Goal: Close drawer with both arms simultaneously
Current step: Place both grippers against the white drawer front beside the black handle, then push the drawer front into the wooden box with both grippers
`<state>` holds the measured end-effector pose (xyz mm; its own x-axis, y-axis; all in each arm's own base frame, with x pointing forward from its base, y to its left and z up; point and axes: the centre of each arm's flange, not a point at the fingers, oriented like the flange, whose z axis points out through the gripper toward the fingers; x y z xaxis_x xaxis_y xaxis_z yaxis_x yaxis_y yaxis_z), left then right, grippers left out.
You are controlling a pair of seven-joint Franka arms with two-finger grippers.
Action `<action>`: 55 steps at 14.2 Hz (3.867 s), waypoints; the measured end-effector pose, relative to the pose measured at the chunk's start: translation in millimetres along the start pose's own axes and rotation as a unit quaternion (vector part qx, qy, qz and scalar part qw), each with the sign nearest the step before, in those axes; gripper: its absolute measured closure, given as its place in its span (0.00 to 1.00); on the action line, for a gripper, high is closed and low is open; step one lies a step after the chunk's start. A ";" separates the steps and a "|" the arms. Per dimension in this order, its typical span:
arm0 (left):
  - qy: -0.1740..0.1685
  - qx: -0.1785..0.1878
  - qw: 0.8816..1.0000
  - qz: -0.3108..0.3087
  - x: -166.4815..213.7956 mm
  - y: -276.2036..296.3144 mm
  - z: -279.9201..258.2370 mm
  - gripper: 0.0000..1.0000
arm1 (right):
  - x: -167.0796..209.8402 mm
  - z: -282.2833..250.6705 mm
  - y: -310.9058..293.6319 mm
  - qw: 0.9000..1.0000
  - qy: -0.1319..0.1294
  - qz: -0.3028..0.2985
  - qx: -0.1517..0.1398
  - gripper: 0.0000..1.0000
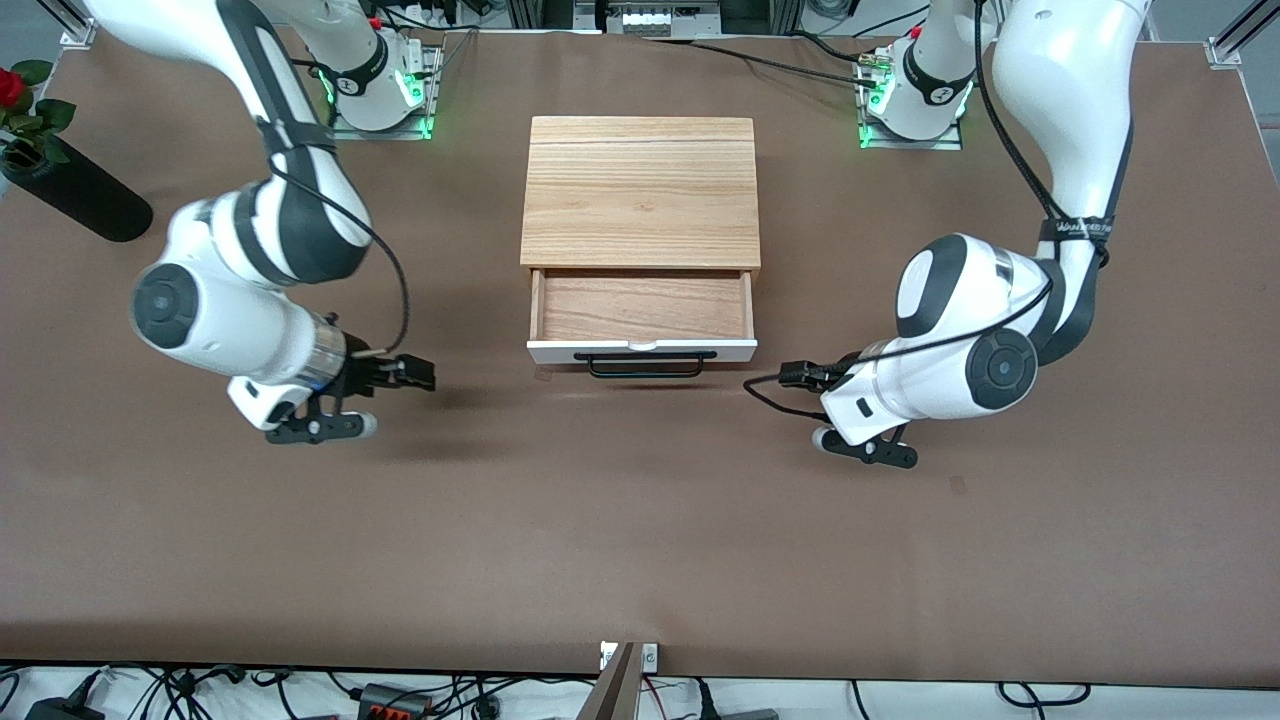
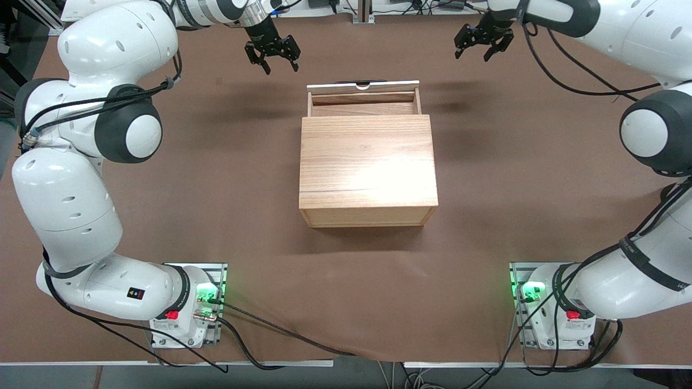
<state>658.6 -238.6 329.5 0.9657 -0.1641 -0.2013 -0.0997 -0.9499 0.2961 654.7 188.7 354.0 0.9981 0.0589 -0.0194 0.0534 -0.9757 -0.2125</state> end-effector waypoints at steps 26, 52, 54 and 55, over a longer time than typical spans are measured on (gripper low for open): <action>-0.042 -0.001 0.999 0.030 -17.1 74.6 52.5 0.00 | -48.7 123.1 -134.3 0.999 -0.039 -0.002 0.005 0.00; -0.091 0.020 0.994 0.051 -101.3 96.7 68.9 0.00 | -102.9 125.6 -150.9 0.977 -0.206 -0.027 -0.039 0.00; -0.088 0.020 0.995 0.051 -100.9 96.5 69.0 0.00 | -102.8 125.4 -151.0 0.977 -0.206 -0.027 -0.039 0.00; -0.084 0.019 0.995 0.050 -100.0 96.2 68.7 0.00 | -102.6 124.6 -151.4 0.978 -0.205 -0.027 -0.039 0.00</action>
<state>536.0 -331.8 313.9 0.8966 -0.2979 -0.3275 -0.2060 -0.9355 0.2870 540.3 356.7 266.4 0.8979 0.1749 -0.4041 0.1236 -0.9809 -0.1500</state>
